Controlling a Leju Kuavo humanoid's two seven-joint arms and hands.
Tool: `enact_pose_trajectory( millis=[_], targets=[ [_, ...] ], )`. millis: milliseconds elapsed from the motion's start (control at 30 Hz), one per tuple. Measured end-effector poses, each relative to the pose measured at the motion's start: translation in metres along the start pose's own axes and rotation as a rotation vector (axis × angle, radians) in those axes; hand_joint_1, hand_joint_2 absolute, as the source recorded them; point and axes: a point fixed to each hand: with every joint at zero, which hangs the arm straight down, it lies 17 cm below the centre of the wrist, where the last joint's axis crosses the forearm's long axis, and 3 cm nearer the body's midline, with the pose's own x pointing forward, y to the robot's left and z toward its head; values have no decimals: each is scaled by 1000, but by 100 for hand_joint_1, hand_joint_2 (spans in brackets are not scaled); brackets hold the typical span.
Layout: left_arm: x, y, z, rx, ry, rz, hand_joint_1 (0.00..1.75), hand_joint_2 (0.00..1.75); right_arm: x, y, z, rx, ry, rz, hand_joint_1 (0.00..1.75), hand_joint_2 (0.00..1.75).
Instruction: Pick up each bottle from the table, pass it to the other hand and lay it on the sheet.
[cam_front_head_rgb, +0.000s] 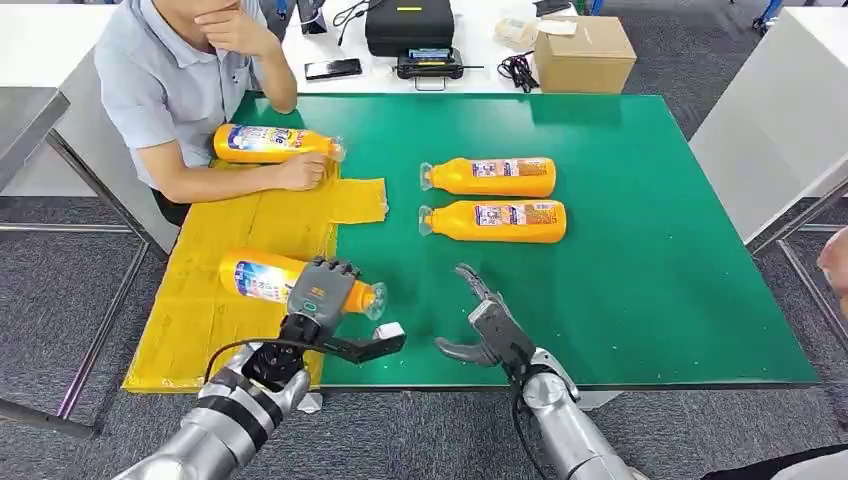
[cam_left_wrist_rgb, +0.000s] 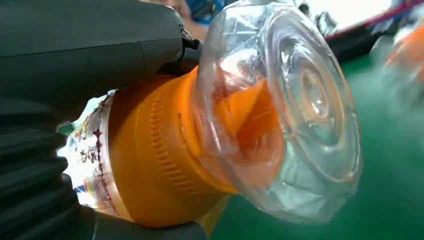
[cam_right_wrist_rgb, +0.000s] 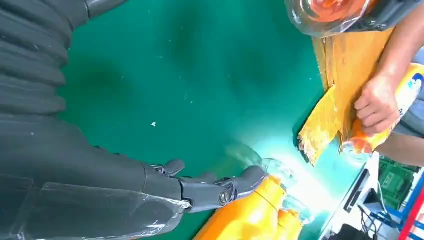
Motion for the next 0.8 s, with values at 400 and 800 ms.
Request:
enact_pose_trajectory(
  millis=[400,800],
  targets=[
    [-23,-10,-10,-54,62,1,175,175,-1,2,-1,-4,8,-12,0,175],
    [-23,-15,-10,-71,66,15,79,175,-2,2,0,-3,11,-12,0,175]
  ],
)
